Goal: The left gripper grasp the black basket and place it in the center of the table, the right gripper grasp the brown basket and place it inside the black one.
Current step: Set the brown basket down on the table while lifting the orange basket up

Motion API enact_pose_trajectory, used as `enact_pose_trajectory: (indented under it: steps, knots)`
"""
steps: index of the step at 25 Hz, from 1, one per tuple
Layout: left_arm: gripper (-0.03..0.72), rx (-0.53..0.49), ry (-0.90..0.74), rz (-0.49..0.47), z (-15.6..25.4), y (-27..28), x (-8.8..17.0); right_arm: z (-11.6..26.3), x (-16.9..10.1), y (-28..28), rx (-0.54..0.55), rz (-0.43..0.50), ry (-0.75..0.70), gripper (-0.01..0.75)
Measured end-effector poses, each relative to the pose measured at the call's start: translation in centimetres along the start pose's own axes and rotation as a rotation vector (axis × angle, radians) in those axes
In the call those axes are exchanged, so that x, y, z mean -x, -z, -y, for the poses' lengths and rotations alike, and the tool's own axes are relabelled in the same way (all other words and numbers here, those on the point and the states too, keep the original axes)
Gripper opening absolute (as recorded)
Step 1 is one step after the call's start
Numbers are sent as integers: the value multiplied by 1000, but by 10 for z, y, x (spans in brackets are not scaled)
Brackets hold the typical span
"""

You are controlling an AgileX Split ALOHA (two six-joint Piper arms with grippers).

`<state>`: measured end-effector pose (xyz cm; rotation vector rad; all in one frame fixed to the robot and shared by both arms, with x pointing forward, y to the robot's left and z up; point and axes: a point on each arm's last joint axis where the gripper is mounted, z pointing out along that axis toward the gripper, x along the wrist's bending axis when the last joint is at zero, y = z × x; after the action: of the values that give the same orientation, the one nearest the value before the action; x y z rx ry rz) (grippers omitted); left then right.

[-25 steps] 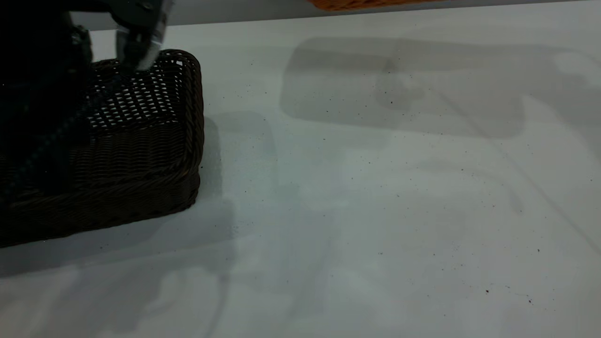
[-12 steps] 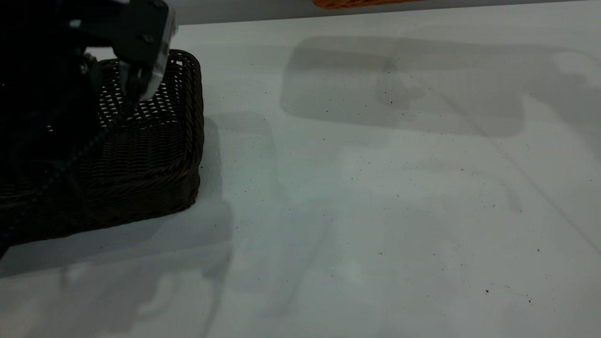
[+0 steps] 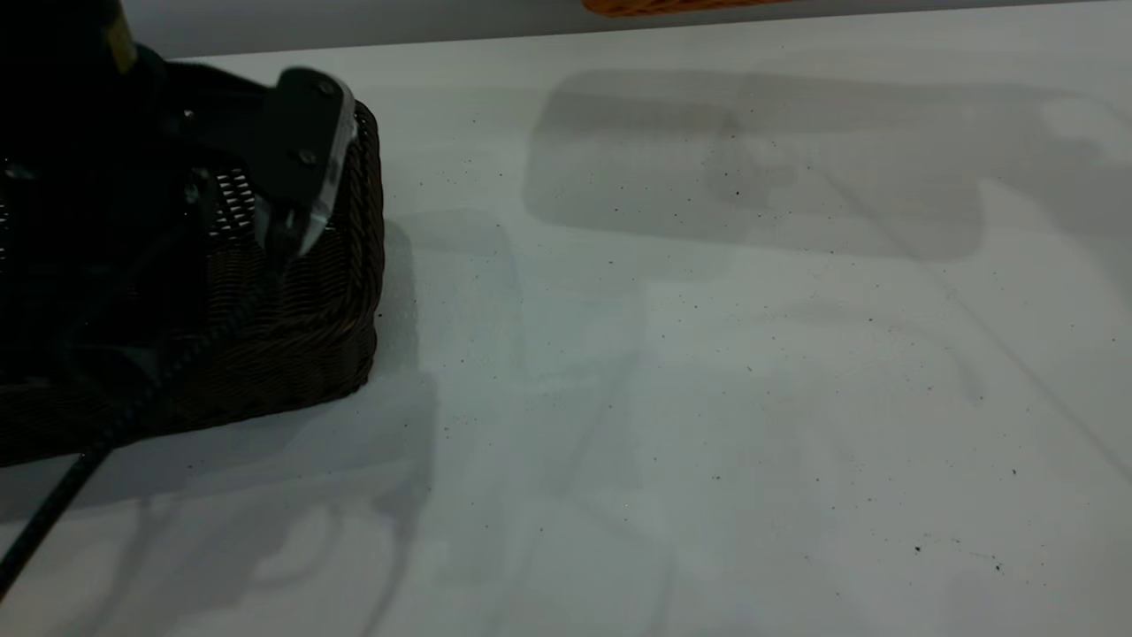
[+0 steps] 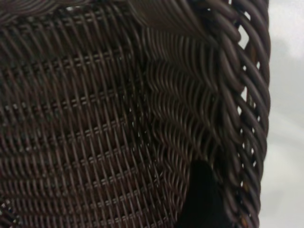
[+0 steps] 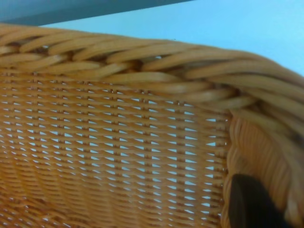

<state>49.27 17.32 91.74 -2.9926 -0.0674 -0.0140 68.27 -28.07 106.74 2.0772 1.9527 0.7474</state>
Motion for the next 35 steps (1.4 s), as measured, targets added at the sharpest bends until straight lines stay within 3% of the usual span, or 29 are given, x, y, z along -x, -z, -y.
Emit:
enact_pose_trajectory:
  steps: [11, 14, 16, 18, 28, 35]
  knots:
    - [410, -32, -35, -7, -3, -18, -6, 0, -1, 0, 0, -6, 5, 108]
    - [322, -24, -45, -15, -4, -18, -7, 0, -1, 0, 0, -8, 4, 108]
    - [221, -23, -64, -14, -4, -18, -7, 0, -1, 0, 0, -10, 10, 108]
    - [182, -26, -80, -9, -4, -18, -6, 0, -2, 0, 1, -18, 12, 108]
    - [182, -2, -159, -40, -12, -17, -6, 0, -3, 0, 1, -28, 6, 108]
    - [181, 25, -274, -84, -44, -12, 12, 0, -4, 0, 1, -39, 6, 108]
